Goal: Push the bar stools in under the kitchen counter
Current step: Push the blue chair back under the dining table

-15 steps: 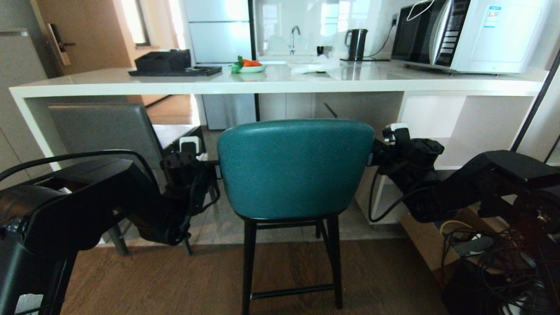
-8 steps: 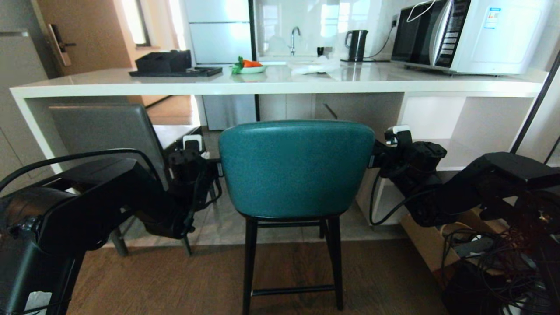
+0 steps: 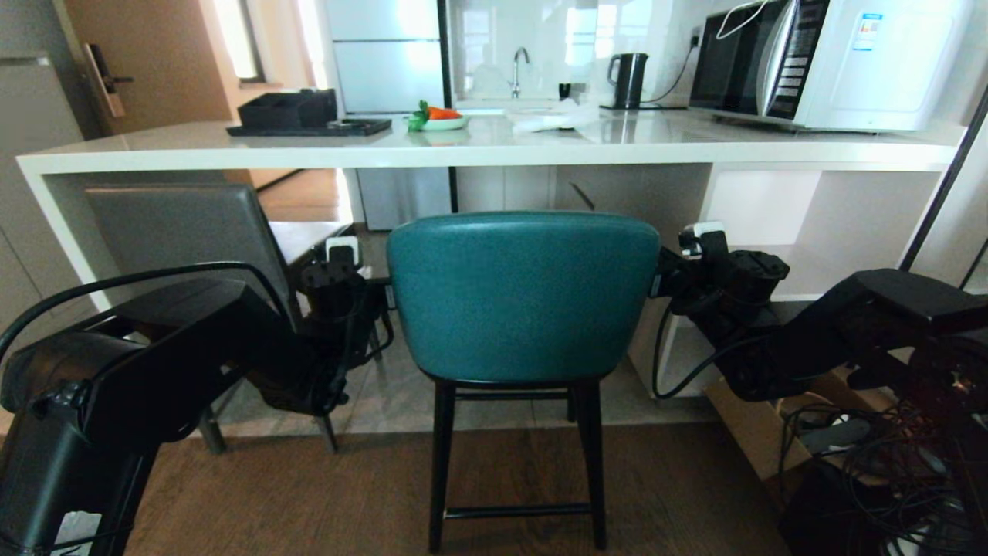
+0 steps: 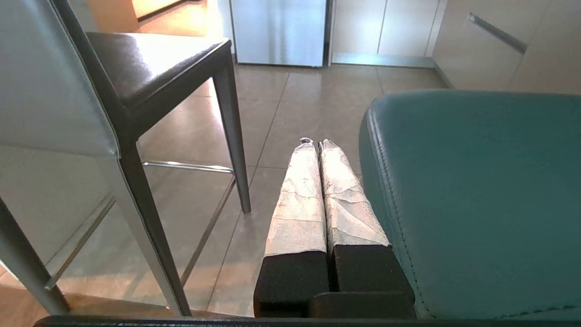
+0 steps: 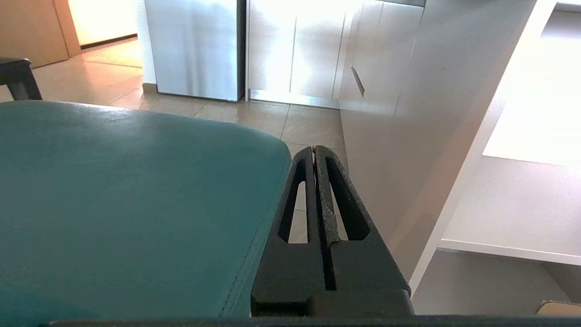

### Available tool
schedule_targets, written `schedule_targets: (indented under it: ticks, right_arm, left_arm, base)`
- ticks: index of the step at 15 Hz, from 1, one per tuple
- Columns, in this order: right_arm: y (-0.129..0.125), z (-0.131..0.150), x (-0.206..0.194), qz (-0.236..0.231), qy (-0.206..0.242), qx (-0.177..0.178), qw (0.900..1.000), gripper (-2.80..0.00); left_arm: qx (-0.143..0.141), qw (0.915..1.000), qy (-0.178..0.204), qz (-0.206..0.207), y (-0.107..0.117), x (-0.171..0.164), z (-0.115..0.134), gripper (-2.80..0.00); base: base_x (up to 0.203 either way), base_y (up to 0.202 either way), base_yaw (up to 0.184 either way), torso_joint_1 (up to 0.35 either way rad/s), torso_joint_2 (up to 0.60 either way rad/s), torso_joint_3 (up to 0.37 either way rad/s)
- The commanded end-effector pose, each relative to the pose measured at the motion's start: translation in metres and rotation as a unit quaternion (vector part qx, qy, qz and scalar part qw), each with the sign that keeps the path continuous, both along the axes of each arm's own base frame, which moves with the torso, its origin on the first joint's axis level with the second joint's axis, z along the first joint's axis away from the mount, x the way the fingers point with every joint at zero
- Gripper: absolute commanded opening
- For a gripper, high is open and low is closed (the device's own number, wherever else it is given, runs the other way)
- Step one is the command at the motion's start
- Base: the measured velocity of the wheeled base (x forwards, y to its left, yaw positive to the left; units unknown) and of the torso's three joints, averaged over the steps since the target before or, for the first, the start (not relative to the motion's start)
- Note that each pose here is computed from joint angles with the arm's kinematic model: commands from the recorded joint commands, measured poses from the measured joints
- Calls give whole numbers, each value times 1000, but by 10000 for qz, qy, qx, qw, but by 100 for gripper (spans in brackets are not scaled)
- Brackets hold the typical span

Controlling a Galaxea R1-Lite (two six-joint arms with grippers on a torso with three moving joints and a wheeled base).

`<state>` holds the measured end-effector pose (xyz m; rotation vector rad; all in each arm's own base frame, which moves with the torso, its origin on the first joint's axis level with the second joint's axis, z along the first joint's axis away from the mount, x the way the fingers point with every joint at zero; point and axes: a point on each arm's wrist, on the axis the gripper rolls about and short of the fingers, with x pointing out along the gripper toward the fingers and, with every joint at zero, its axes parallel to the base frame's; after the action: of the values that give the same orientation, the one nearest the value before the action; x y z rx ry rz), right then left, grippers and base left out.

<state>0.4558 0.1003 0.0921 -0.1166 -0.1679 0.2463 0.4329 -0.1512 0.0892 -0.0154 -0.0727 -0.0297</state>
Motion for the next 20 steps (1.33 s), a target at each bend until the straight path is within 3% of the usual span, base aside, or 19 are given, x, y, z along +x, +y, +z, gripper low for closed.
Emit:
schedule_targets:
  ticks: [1, 9, 20]
  right_arm:
    - [25, -1, -5, 270, -9, -3, 9996, -280]
    - [25, 0, -7, 246, -14, -13, 9997, -280]
    - [26, 2, -8, 240, -67, -86, 9997, -280]
  left_arm:
    - [14, 9999, 28, -150, -11, -9, 1, -280]
    - [41, 9997, 57, -232, -17, -16, 3, -280]
    - [51, 9997, 12, -229, -16, -16, 7, -280]
  base:
    - [0, 0, 0, 0, 0, 0]
    - [0, 0, 0, 0, 0, 0]
    - [183, 0, 1, 2, 2, 6]
